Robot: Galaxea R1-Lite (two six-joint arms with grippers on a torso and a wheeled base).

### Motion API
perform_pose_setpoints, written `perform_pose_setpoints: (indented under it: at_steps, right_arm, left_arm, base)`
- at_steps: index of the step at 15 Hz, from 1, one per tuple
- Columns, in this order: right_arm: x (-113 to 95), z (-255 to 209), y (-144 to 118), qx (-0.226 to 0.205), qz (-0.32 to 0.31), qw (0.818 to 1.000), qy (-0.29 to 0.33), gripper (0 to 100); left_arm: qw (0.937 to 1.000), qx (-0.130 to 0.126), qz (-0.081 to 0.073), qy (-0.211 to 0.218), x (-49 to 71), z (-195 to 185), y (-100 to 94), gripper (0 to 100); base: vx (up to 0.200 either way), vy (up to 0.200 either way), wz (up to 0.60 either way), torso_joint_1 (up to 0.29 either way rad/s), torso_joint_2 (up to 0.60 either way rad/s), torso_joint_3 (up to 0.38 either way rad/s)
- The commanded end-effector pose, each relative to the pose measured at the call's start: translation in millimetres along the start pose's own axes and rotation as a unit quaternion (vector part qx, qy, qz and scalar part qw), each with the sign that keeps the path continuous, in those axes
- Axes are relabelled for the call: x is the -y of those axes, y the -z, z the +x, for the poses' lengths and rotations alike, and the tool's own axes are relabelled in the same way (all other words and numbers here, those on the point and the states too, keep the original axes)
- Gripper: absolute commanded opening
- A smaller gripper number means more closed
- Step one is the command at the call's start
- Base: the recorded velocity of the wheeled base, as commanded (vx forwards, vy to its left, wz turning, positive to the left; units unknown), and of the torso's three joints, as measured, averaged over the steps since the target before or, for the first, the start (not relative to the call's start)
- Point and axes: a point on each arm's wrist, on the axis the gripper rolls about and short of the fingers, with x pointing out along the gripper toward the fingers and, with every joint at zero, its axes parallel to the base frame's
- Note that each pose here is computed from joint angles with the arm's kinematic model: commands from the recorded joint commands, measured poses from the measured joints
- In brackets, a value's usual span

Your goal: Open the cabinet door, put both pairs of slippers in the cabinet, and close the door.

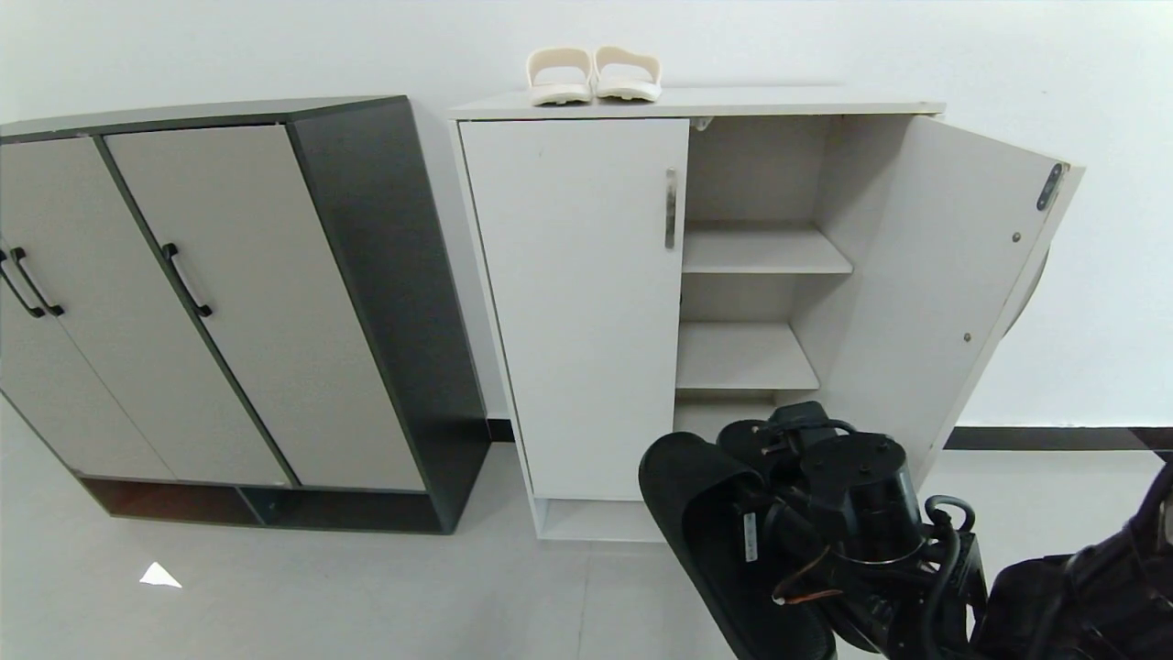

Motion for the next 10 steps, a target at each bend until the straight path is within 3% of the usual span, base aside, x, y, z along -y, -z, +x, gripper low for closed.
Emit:
perform_pose_setpoints:
  at_steps: [1,4,6,10]
  right_arm:
    - [-6,7,-8,0.013,0.007,1.0,0.002,0]
    - [-21,35,-27,0.051,0.024,0.997,0.046,0]
    - [-30,53,-35,0.04,0.026,0.996,0.07,0]
    - [-35,63,-38,0.052,0.043,0.99,0.12,0]
  left_arm:
    - [1.0,0.001,0.0,-0.001,0.0,0,0.4,0]
    - [1.0,0.001,0.0,-0.001,0.0,0,0.4,0]
    - [1.0,0.001,0.0,-0.001,0.0,0,0.4,0]
    - [1.0,0.001,-0.001,-0.002,0.0,0,0.4,0]
  base:
    - [0.0,0.0,0.0,0.0,0.0,0.0]
    - [0.0,0.0,0.0,0.0,0.0,0.0]
    - [0.0,0.0,0.0,0.0,0.0,0.0]
    - [0.0,-0.2,0.0,0.002,0.0,0.001]
